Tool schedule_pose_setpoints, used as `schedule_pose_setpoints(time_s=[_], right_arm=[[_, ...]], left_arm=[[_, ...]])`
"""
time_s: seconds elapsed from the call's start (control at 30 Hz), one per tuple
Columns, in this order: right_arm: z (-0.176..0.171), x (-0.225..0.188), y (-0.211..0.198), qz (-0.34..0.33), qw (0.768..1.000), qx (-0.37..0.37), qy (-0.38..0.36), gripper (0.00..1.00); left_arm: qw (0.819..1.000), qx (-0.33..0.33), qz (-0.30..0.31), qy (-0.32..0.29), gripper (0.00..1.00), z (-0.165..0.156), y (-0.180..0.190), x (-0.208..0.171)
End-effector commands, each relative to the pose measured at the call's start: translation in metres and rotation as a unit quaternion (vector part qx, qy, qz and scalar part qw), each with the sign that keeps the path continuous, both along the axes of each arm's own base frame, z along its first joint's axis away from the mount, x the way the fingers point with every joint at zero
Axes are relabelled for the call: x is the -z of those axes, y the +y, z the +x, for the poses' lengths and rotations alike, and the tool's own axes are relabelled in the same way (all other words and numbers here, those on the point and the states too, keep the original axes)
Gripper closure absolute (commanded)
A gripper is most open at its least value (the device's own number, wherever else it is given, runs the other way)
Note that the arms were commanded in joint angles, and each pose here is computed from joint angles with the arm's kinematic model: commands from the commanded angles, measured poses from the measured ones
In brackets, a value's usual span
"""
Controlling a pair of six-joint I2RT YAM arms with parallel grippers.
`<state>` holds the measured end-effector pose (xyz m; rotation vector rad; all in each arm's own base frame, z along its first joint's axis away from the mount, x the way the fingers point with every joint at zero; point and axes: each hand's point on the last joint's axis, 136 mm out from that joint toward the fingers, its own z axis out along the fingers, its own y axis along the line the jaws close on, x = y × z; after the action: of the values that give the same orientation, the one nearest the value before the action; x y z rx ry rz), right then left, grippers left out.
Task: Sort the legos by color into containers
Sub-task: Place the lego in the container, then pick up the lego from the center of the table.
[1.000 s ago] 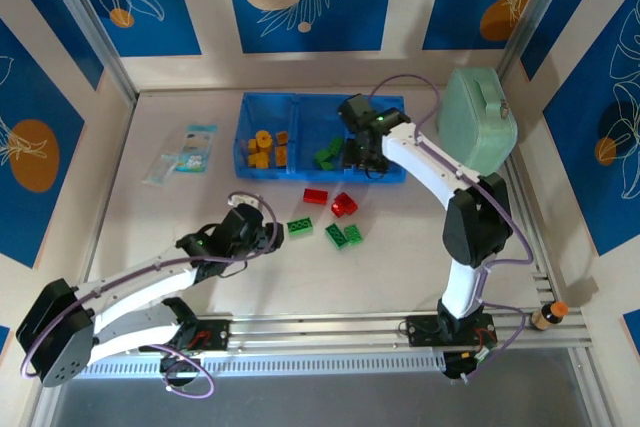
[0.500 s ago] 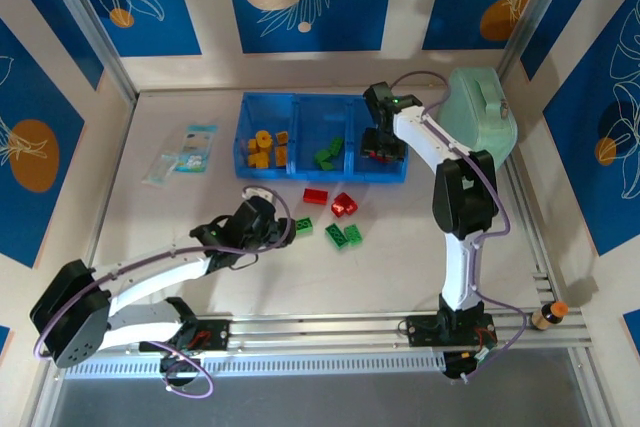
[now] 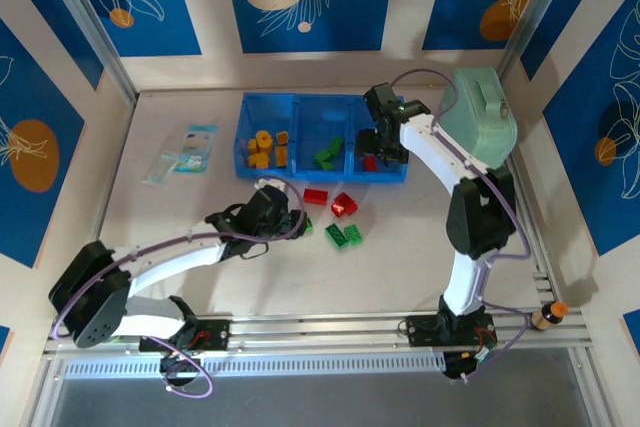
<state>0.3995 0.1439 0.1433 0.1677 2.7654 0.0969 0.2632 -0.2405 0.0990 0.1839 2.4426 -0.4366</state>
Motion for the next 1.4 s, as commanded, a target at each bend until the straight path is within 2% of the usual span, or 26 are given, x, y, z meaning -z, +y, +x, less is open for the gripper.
schedule_pose_setpoints(time_s=[0.0,0.27,0.6,1.2,1.37], right_arm=[[-0.017,-0.021,0.003,0.031,0.999,0.004,-0.026,0.18],[-0.054,-0.026,-0.012,0.046,0.998,0.012,-0.04,0.18],[-0.074,-0.022,-0.026,0.066,0.996,0.024,-0.047,0.18],[-0.084,-0.013,-0.033,0.08,0.995,0.035,-0.043,0.18],[-0.086,-0.012,-0.034,0.084,0.995,0.038,-0.044,0.18]], left_arm=[[1.0,0.018,0.015,-0.002,0.2,0.012,-0.017,-0.006],[0.998,0.015,0.053,0.033,0.19,0.05,-0.043,0.013],[0.994,0.019,0.094,0.057,0.2,0.082,-0.055,0.031],[0.986,0.026,0.133,0.092,0.22,0.094,-0.065,0.072],[0.987,0.029,0.135,0.088,0.29,0.095,-0.065,0.074]])
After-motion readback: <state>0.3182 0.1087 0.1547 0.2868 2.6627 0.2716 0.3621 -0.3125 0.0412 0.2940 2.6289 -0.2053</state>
